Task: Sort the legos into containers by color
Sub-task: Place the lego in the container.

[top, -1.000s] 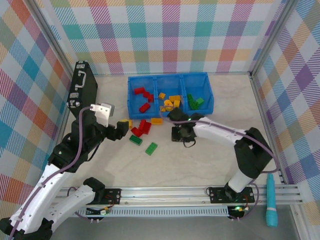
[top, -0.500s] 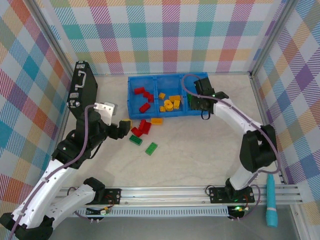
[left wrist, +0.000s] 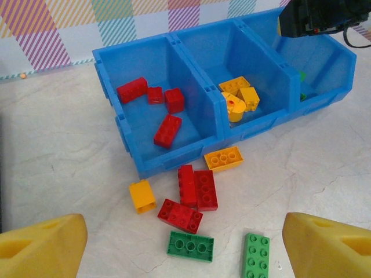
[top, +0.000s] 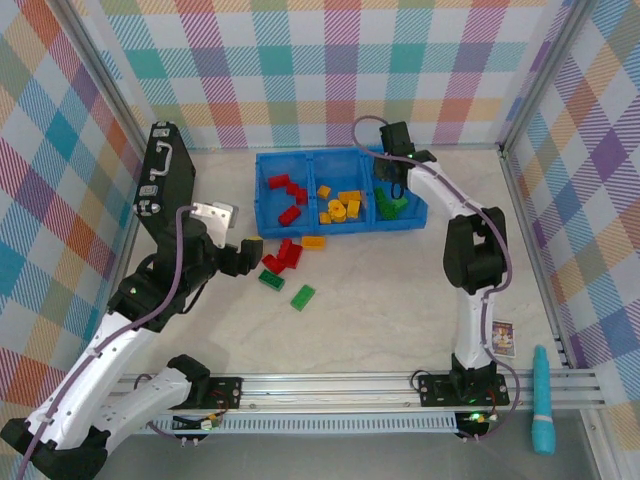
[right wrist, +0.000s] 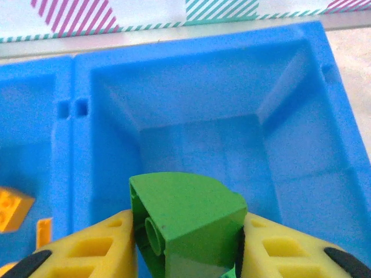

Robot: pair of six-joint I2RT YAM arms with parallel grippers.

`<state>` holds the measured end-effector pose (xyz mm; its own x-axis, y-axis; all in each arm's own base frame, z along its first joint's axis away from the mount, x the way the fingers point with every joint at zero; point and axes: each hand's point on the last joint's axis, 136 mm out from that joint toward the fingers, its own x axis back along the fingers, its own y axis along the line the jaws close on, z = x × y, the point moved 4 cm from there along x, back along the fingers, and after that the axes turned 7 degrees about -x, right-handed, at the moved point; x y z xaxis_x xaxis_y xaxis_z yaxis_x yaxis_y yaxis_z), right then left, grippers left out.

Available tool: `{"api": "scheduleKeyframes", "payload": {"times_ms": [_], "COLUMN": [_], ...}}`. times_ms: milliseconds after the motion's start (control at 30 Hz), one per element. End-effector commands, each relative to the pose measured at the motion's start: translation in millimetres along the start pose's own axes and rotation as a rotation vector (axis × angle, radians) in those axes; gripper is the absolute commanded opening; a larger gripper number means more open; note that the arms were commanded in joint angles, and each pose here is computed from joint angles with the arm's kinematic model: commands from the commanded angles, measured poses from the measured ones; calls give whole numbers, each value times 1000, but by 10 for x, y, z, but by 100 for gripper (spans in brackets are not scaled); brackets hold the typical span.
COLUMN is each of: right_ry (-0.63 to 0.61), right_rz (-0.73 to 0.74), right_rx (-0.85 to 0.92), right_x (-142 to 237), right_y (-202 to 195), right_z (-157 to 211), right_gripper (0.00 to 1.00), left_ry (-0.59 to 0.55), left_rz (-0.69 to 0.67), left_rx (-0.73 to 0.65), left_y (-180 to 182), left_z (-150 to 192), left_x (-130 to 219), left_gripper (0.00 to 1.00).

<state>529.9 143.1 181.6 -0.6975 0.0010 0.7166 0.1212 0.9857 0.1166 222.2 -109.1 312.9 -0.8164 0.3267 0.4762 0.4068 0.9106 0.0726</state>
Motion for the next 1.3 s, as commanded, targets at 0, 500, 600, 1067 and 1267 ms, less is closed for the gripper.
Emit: {"api": "scheduleKeyframes", "payload": {"times_ms": [0, 500, 600, 1067, 1267], "right_ry": [-24, 8, -15, 72, 149], "right_rz": [27, 95, 95, -49, -95], "right_rx": [37, 71, 65, -229, -356], "right_x": [-175, -515, -348, 995, 1333], "right_y": [-33, -89, -111, -235, 35], "right_z": [-129, -157, -231, 163, 856], "right_gripper": [40, 55, 62, 75, 81], "left_ry": [-23, -8, -12, -48, -74], "left_rz": [-13, -30, -27, -48, -29], "left_rx": [-14, -28, -26, -20, -17], "left_y": [15, 36, 33, 75, 61], "left_z": [-113, -149, -160, -190, -196], "left_x": [65, 29, 34, 153, 239], "left_gripper": [87, 87, 87, 87, 88]}}
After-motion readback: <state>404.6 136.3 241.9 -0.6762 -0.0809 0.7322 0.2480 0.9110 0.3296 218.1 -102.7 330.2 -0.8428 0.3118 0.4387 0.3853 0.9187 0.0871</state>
